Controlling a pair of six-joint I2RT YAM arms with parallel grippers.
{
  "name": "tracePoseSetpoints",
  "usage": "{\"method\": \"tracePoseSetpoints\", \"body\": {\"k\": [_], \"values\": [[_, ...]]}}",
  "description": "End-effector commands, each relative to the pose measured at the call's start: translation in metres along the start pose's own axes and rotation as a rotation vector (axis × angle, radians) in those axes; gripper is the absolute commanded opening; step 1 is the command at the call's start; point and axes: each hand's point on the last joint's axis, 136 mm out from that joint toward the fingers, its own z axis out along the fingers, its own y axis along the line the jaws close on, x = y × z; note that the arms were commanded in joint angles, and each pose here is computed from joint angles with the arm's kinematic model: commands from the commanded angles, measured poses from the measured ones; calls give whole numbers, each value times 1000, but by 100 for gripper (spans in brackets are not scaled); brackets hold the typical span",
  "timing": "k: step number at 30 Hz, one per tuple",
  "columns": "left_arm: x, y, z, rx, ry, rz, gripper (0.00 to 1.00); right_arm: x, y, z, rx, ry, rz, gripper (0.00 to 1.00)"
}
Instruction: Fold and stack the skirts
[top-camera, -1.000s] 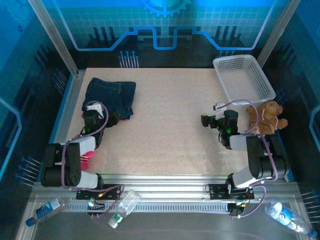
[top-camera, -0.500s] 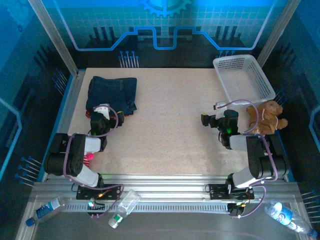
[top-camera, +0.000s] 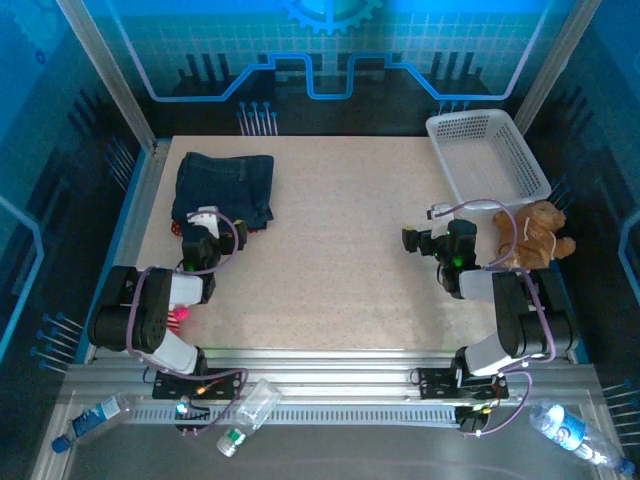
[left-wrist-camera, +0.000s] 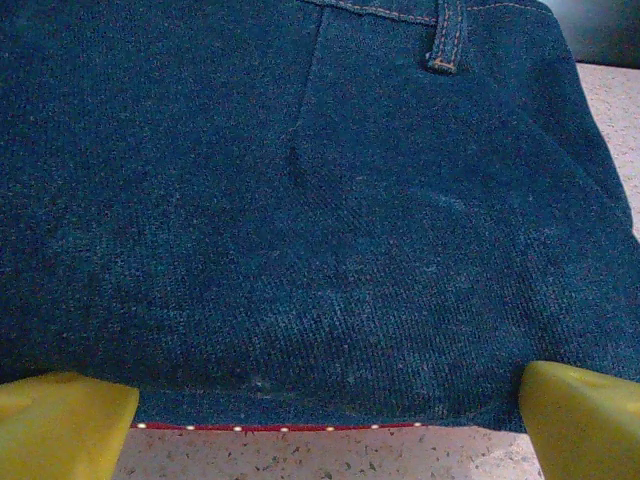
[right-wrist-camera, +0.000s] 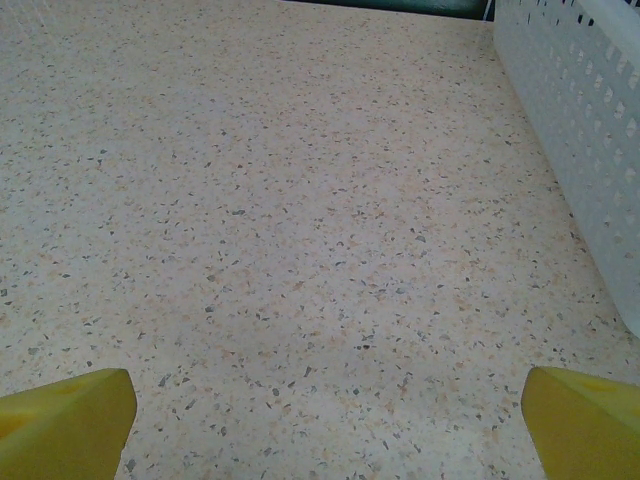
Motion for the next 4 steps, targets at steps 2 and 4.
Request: {"method": "tracePoseSetpoints", "body": {"k": [2,4], "values": [[-11,-2,1,-10,-45,22,99,-12,-5,1,5,-41,-7,100],[-11,-2,1,-9,-46,23,99,-12,-5,1,5,-42,-8,100]]}}
